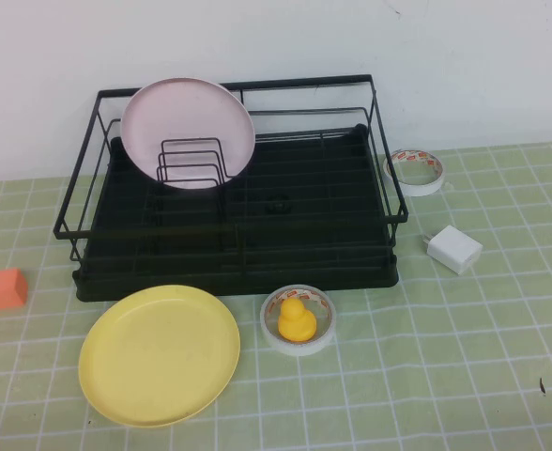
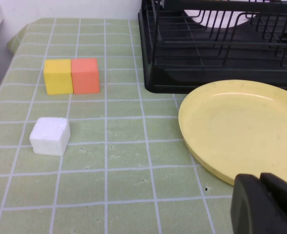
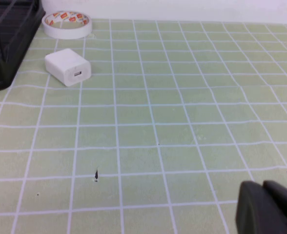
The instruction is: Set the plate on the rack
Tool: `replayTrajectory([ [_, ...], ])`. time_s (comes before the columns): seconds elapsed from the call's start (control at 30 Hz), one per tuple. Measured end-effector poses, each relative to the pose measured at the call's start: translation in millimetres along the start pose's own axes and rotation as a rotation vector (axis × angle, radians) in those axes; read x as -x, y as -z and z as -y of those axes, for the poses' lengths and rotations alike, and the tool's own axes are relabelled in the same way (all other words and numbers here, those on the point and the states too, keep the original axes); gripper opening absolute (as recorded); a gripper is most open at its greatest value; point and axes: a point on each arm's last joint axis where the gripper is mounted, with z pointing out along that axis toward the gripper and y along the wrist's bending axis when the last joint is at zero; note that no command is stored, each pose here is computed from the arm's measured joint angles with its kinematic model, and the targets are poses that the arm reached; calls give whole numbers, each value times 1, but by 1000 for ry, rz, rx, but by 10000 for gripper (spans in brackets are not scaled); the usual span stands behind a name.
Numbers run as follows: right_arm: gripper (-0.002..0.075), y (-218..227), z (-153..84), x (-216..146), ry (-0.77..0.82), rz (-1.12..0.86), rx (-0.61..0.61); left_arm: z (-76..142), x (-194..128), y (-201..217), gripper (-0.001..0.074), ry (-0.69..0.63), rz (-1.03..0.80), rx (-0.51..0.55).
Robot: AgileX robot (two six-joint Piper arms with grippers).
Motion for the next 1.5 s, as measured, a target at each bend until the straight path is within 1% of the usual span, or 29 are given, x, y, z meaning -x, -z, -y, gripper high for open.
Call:
replayTrajectory([
  [1.13, -2, 0, 0, 0, 0, 0, 0, 0, 0, 0, -1, -4, 7, 1],
  [1.3, -2, 0, 0, 1, 0, 7, 0, 0, 4, -1, -2, -4, 70, -1],
  [1.37, -2, 0, 0, 2, 0, 28, 0, 0, 10, 0, -3, -4, 134, -3],
  [1.47, -2, 0, 0, 10, 0, 131, -2, 1, 22, 2, -2, -6, 273, -9],
  [1.5, -2, 0, 0, 15, 0, 193, -3, 1, 27, 4, -2, -6, 325, -11],
])
